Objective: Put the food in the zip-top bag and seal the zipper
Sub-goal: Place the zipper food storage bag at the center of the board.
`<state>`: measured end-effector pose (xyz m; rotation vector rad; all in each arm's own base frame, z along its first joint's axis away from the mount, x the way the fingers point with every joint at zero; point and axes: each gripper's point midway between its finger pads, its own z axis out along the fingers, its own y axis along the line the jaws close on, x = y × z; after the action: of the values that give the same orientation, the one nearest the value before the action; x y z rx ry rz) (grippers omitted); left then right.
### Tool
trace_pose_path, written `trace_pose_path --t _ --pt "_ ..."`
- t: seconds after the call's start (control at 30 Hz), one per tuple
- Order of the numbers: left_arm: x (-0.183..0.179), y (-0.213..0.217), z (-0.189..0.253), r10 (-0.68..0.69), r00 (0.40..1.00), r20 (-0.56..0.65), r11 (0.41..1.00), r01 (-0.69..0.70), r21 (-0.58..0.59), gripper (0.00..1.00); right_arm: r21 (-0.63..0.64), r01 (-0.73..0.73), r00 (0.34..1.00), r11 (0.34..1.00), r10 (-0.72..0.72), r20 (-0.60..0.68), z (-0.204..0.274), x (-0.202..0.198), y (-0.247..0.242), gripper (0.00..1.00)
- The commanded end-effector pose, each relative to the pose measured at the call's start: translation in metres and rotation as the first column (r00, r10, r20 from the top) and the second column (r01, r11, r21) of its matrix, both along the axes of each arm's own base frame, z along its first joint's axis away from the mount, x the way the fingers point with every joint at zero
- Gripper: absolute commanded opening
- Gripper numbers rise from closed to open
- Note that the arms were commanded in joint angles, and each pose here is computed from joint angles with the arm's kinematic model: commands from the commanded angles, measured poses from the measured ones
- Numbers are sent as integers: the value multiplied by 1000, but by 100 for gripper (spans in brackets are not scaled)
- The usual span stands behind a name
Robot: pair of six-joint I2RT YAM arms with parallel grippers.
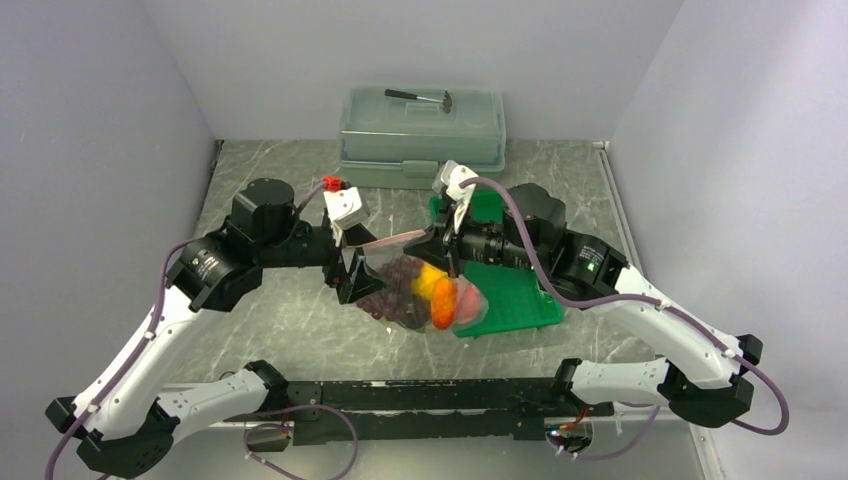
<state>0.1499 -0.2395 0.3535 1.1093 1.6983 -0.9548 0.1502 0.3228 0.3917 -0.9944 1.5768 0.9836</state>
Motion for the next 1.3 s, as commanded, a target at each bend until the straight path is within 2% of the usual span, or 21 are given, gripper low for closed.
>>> trace_pose_path --t 0.0,0.13,0.27,0.4,0.53,0.6,0.8,0.87,0.97,1.07,1.13,1.27 --pt "-10 -4 6 -81 996 34 996 82 -27 96 199 -24 995 980 3 104 72 -5 -5 0" --pt "-15 -4 0 -96 995 16 995 96 -30 89 203 -18 995 979 -3 102 73 -3 -6 0" --pt "-16 -5 -9 -103 995 -8 994 103 -21 74 216 -19 995 976 -2 96 73 -2 -7 0" --pt "-11 -6 -16 -86 996 -28 996 86 -3 51 223 -18 996 975 -2 91 71 -2 -8 0" --pt "-7 -7 -16 -74 997 -32 997 74 2 23 222 -19 996 975 -1 88 70 -3 -9 0" --pt "-2 -7 -17 -51 998 -32 999 51 9 2 221 -17 996 975 -2 85 69 -2 -10 0" --pt "13 0 -15 52 999 -6 998 -51 20 0 198 13 998 980 -26 61 58 3 -10 1" --pt "19 4 -13 99 995 7 995 -99 25 0 190 37 997 981 -48 53 54 7 -12 10" --pt "29 12 -12 176 984 32 983 -177 38 0 185 79 995 980 -90 50 51 13 -18 36" --pt "41 23 -11 260 964 63 963 -264 59 0 179 125 989 976 -137 57 49 18 -28 54" --pt "47 30 -12 308 948 83 947 -313 68 0 179 156 984 971 -169 64 50 20 -35 61" --pt "65 47 -13 424 896 134 896 -436 82 0 183 197 974 963 -213 75 51 23 -47 68"
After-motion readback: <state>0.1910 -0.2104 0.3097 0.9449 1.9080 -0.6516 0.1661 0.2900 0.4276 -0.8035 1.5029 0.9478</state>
